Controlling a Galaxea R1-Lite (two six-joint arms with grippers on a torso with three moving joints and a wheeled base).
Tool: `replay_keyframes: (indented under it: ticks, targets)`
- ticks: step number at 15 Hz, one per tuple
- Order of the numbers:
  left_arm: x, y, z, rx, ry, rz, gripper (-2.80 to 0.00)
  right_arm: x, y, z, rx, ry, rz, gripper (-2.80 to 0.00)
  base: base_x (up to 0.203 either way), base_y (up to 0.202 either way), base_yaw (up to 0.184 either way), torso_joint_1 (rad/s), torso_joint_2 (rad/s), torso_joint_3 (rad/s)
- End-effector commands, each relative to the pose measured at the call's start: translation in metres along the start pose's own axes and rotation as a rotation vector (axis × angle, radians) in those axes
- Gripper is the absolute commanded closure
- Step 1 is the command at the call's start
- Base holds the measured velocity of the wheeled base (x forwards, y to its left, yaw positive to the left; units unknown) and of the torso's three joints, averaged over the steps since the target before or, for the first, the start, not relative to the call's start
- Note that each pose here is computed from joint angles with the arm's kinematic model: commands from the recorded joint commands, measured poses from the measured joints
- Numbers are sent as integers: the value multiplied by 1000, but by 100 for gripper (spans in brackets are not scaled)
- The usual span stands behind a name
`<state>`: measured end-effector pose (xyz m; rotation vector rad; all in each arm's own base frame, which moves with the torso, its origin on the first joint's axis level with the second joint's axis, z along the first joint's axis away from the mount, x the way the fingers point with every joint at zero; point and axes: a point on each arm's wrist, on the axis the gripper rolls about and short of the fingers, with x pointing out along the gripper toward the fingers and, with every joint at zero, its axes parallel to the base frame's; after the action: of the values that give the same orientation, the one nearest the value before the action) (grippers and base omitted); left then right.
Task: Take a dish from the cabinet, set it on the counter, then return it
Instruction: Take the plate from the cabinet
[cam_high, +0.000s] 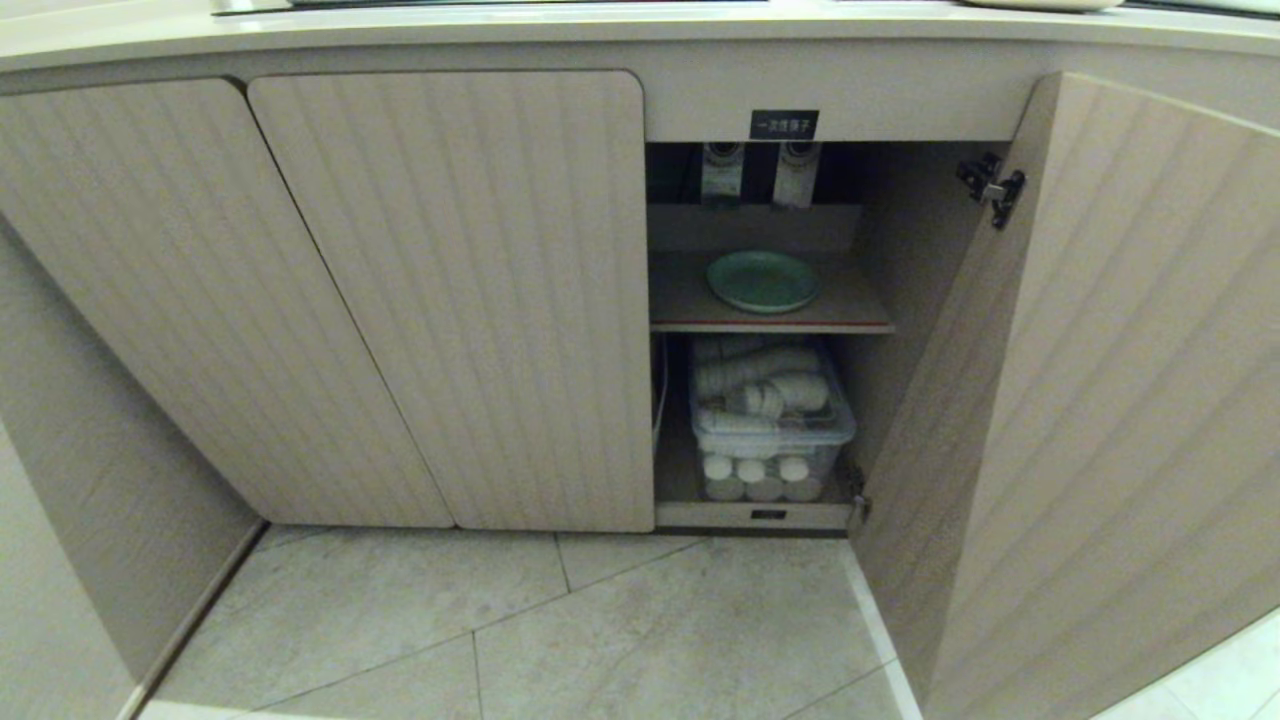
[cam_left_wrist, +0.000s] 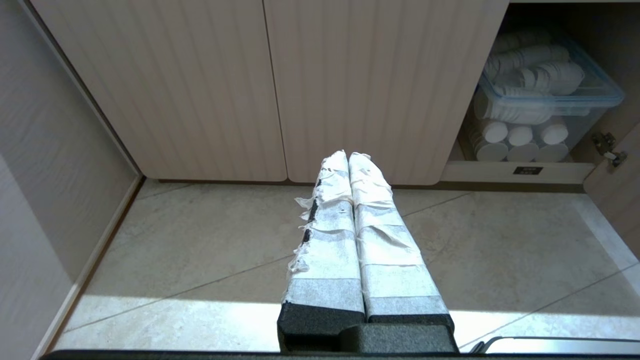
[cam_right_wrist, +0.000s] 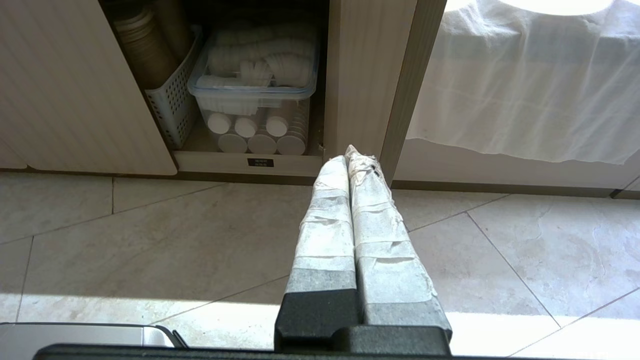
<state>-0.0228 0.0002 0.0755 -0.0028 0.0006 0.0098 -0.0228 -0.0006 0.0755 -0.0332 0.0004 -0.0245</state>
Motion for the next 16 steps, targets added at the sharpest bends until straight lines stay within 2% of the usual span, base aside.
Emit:
replay_keyframes:
  ticks: [1,11,16]
  targets:
    - [0,0,0,0,0,1,0,0,0,0,-1,0,0,0,0,0,0,0,0,0]
    - [0,0,0,-2,-1,1,0,0,0,0,-1,2,0,0,0,0,0,0,0,0]
    - [0,0,0,-2,-1,1,0,0,0,0,-1,0,0,0,1,132,0,2,3,3]
